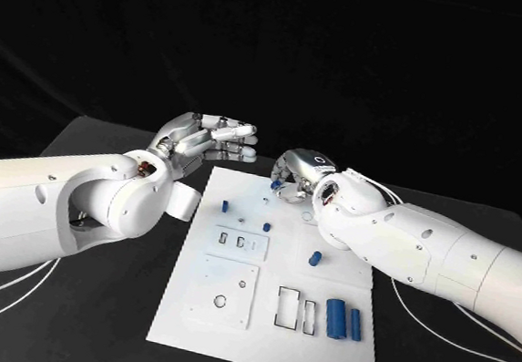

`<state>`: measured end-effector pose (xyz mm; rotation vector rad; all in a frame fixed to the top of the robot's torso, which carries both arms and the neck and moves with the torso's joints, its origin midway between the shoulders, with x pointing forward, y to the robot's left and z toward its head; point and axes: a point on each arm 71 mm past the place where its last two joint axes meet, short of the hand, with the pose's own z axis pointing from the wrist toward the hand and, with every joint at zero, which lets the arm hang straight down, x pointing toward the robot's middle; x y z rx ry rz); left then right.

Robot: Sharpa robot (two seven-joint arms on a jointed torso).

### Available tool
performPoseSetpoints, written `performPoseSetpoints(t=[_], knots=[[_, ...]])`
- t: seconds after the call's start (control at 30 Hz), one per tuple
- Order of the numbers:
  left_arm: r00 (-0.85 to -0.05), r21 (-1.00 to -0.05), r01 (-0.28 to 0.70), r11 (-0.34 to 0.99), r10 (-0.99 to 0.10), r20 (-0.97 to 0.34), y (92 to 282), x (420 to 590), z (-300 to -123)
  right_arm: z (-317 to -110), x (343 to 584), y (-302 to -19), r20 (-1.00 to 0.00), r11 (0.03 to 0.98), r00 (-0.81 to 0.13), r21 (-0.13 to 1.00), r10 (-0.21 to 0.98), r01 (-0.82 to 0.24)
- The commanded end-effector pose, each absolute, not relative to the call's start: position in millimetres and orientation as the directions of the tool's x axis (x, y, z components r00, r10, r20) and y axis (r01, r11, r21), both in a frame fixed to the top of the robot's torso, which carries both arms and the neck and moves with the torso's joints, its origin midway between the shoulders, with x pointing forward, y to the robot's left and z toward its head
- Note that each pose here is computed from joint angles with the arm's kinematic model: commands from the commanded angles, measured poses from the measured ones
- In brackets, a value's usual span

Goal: Assemble the parts on the task board

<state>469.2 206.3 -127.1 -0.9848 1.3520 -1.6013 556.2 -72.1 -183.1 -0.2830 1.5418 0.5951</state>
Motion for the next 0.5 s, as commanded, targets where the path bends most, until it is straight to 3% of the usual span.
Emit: performPoseSetpoints(t=[0.03,0.5], knots=[[-0.393,-0.988,0.099,-0.119,-0.917,0.071,203.4,468.7,-124.5,-184.3,556.3,-70.3,-0.982,0.826,-0.084,0.187,0.168,-0.532],[-0.393,-0.988,0.101,-0.119,-0.917,0.07,203.6,469.1,-123.4,-185.4,555.8,-68.0,-0.983,0.822,-0.098,0.184,0.156,-0.539]])
